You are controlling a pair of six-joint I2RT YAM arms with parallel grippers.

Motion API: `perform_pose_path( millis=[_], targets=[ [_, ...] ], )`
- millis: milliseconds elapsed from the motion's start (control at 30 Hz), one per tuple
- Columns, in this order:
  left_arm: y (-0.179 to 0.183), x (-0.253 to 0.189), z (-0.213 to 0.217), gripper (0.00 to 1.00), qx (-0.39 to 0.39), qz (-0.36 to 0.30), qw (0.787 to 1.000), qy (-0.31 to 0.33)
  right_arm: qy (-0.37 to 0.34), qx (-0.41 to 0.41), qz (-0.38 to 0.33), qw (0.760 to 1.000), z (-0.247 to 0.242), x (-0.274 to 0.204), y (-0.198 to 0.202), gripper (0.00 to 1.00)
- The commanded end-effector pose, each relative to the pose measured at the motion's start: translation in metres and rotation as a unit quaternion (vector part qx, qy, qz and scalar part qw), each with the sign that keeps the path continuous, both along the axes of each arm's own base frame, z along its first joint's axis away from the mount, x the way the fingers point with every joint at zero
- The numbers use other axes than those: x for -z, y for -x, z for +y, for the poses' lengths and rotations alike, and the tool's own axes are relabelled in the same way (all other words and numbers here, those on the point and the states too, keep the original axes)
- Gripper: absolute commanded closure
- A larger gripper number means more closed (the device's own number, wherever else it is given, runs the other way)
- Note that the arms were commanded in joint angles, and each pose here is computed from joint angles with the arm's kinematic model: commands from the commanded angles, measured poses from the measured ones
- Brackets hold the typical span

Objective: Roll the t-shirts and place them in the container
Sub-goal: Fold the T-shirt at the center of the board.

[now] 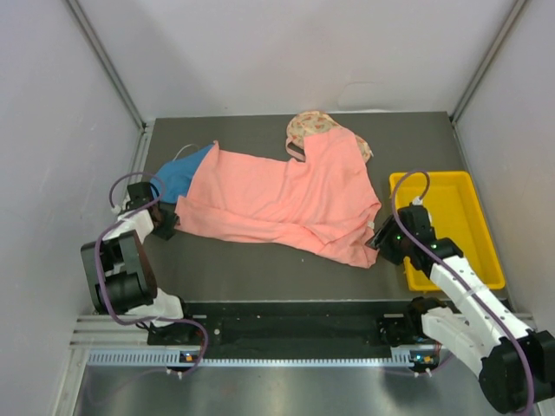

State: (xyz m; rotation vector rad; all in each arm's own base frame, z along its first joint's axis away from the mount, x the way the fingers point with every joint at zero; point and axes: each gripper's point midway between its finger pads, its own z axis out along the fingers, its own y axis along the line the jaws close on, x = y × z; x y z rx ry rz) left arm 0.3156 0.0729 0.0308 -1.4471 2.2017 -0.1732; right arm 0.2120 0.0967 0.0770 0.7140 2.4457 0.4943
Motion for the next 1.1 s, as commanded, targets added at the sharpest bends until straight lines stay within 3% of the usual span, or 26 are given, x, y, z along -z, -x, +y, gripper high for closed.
perform_pose_path(
  millis=[0, 333, 467, 1000, 1067],
  targets=[
    [-0.011, 0.002, 0.011, 0.64, -0.014, -0.016, 1.000, -0.017, -0.019, -0.003, -0.007, 1.000, 0.010, 0.003, -0.006, 0.50],
    [-0.014, 0.004, 0.021, 0.76, -0.010, -0.008, 0.999, -0.046, 0.024, 0.003, 0.017, 1.000, 0.014, 0.023, 0.004, 0.49],
    [-0.015, 0.007, 0.022, 0.81, -0.008, -0.005, 0.999, -0.048, 0.048, 0.001, 0.021, 0.999, 0.013, 0.030, 0.006, 0.61],
    [-0.018, 0.017, 0.020, 0.91, -0.002, 0.005, 0.999, -0.047, 0.064, -0.016, 0.036, 0.997, 0.020, 0.050, 0.004, 0.63],
    [-0.017, 0.019, 0.019, 0.98, -0.001, 0.007, 0.999, -0.046, 0.064, -0.015, 0.034, 0.997, 0.019, 0.050, 0.003, 0.71]
  ],
)
